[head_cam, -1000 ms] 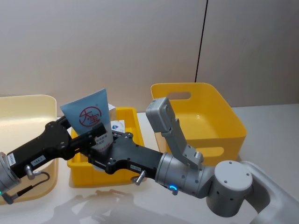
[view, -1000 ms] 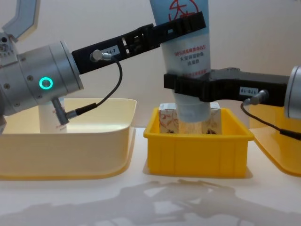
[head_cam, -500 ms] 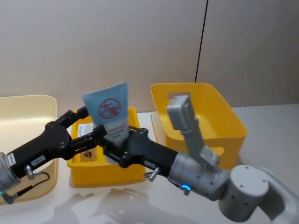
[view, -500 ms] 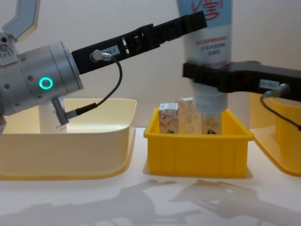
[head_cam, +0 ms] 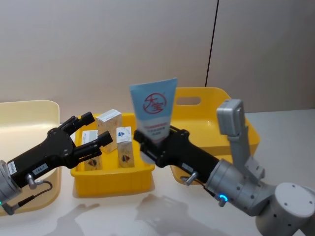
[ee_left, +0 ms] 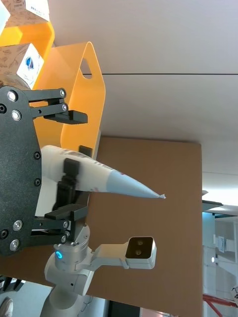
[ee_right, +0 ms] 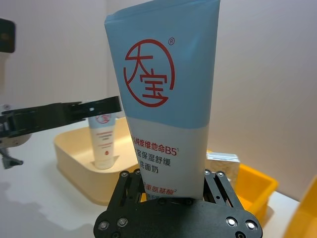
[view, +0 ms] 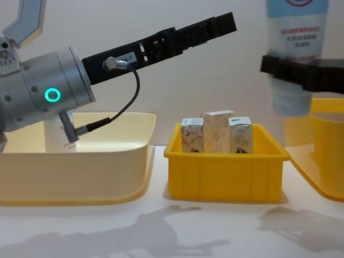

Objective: Bimanual collaborative sorting of washing and personal care products

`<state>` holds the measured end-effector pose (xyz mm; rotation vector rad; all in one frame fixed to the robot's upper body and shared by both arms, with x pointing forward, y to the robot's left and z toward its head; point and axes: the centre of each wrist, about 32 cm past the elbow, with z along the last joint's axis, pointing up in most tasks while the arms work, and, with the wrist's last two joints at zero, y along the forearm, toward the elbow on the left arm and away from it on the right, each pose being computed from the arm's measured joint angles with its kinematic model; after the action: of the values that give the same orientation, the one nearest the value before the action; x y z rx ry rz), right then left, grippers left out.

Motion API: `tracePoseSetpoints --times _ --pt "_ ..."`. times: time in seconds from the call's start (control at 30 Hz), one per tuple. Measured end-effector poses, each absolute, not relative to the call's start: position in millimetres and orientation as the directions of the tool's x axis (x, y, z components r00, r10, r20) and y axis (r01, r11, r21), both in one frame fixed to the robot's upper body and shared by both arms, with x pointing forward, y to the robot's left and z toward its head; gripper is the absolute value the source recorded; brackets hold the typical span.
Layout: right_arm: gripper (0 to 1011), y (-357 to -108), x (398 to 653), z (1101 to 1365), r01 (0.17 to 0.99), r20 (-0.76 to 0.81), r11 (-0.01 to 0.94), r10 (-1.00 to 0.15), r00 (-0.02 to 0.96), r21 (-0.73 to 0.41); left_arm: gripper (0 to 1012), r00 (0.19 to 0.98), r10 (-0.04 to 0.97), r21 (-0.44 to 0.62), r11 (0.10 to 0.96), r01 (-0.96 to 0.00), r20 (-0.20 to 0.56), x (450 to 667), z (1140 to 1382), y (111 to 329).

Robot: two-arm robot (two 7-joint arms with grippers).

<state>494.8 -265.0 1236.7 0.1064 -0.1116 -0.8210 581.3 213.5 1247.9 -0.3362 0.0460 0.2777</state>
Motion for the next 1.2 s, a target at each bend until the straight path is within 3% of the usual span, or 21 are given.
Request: tracePoseSetpoints --times 0.27,0.7,1.2 --pt "475 -273.9 493.2 1241.0 0.779 0.068 0.600 -0.798 0.599 0.180 1003 0.961 0.261 -0.319 0.906 -0.277 -0.090 581.3 1248.0 213.5" --pt "475 -283.5 513.1 1249.7 0.862 0.099 0.434 -0.900 0.424 0.262 1003 0.961 0.261 -0.319 0.906 -0.277 -0.091 581.3 1248.0 213.5" --pt "475 -285.8 531.2 1248.4 0.947 0.118 0.245 -0.967 0.224 0.208 1003 0.961 0.261 -0.319 0.906 -0.277 -0.091 581.3 1247.9 213.5"
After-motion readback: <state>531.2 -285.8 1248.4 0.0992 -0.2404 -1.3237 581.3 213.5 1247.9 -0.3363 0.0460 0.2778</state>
